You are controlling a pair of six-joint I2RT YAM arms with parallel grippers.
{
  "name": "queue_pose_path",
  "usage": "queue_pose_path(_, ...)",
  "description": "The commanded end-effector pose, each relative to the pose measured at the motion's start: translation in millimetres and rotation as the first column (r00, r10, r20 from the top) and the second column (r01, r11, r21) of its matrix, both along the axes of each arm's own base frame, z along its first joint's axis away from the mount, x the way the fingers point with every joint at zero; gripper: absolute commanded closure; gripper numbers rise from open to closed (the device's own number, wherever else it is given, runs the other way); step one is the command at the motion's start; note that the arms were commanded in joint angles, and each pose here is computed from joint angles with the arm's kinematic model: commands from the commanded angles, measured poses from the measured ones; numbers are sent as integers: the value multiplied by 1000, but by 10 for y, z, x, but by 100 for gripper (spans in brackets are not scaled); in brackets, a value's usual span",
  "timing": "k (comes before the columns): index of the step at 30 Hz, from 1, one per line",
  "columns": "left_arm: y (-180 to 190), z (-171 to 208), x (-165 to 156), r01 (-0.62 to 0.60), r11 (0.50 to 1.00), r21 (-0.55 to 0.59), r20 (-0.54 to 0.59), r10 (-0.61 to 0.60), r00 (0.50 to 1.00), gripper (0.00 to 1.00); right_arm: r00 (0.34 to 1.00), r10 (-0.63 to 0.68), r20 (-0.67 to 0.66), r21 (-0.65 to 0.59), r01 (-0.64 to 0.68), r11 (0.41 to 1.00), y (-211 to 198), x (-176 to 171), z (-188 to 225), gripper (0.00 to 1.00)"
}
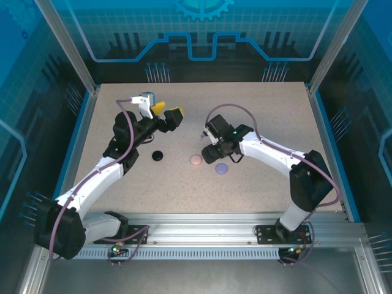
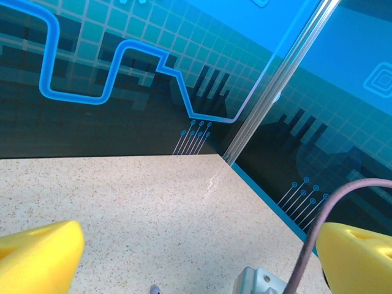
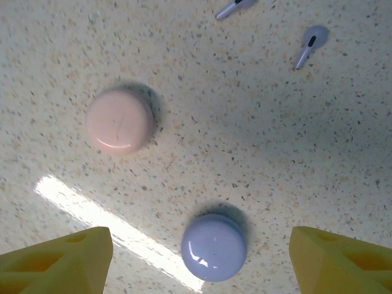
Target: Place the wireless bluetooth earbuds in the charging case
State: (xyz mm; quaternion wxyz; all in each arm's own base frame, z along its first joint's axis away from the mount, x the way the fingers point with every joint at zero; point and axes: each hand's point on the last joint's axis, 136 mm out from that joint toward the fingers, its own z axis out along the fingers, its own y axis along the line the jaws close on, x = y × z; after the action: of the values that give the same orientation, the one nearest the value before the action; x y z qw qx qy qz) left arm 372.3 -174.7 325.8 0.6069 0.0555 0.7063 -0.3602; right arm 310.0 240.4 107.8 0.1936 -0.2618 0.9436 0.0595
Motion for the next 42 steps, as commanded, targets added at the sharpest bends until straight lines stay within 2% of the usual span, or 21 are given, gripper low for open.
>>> queue_pose_path(1, -23, 236, -66, 16, 1000, -11, 50, -16, 999, 1, 979, 179, -100, -40, -184, 982, -15, -210, -251, 23)
queue_pose_path(7, -41, 228, -62, 26, 1000, -17, 43, -26, 999, 1, 926, 352, -136, -84, -365, 927, -3, -265, -384, 23)
queue_pose_path(14, -33, 236, -80, 25, 1000, -3, 48, -24, 999, 1, 859, 432, -274, -171, -486, 857, -28, -337, -619, 25)
queue_pose_path(24, -50, 232, -56, 30, 1000, 8, 50, -30, 998, 1, 842, 422, -336, -189, -499, 846, -155, -353, -811, 28)
queue_pose_path(34, -63, 234, -46, 35, 999, 10, 53, -36, 998, 1, 856, 396, -333, -208, -476, 855, -226, -247, -913, 29)
queue_pose_path(42, -66, 223, -33, 35, 999, 7, 53, -35, 998, 1, 853, 383, -354, -219, -474, 853, -255, -277, -998, 35)
